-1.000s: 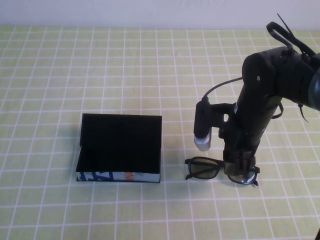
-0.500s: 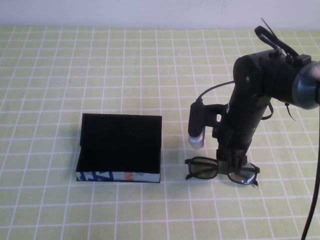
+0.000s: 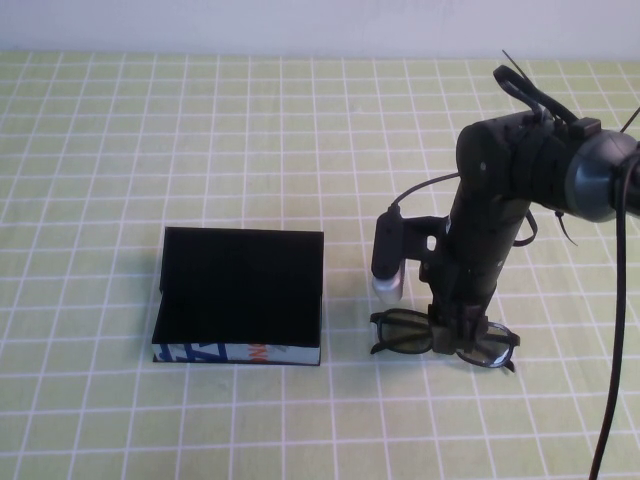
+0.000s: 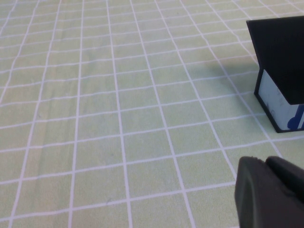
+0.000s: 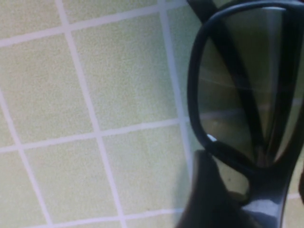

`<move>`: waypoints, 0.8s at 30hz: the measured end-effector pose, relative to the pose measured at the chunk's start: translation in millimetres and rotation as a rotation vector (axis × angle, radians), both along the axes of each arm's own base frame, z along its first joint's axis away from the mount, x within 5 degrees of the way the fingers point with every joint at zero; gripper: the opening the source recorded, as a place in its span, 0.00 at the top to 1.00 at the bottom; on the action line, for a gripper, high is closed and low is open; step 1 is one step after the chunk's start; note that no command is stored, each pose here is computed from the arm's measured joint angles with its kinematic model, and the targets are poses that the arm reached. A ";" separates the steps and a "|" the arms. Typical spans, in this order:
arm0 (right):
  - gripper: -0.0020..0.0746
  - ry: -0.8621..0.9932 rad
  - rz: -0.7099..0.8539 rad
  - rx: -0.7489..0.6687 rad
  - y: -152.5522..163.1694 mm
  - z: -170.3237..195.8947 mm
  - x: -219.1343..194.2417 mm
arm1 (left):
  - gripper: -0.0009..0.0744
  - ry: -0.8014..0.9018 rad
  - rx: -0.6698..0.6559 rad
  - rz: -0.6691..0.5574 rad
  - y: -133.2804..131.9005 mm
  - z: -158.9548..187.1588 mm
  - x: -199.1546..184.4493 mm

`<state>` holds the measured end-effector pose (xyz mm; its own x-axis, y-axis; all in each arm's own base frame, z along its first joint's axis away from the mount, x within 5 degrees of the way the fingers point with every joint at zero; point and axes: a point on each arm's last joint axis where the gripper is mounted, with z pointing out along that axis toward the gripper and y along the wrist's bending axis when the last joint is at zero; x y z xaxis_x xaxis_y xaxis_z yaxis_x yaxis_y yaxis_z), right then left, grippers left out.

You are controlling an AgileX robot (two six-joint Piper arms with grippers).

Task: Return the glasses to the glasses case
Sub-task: Pick up the glasses from the table

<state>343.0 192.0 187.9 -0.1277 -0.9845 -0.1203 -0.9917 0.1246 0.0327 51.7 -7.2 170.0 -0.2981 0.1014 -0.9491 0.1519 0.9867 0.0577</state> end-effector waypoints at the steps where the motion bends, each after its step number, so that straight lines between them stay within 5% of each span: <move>1: 0.51 0.000 0.000 0.000 0.0 0.0 0.0 | 0.99 0.000 0.000 0.000 0.0 0.0 0.0; 9: 0.65 0.014 0.002 -0.007 -0.6 0.0 -1.3 | 0.99 0.000 0.000 0.000 0.0 0.0 0.0; 17: 0.90 0.051 0.005 -0.020 -1.8 0.2 -4.6 | 0.99 0.000 0.000 0.000 0.0 0.0 0.0; 24: 0.90 0.024 0.012 -0.045 2.8 17.0 -14.0 | 0.99 0.000 0.000 0.000 0.0 0.0 0.0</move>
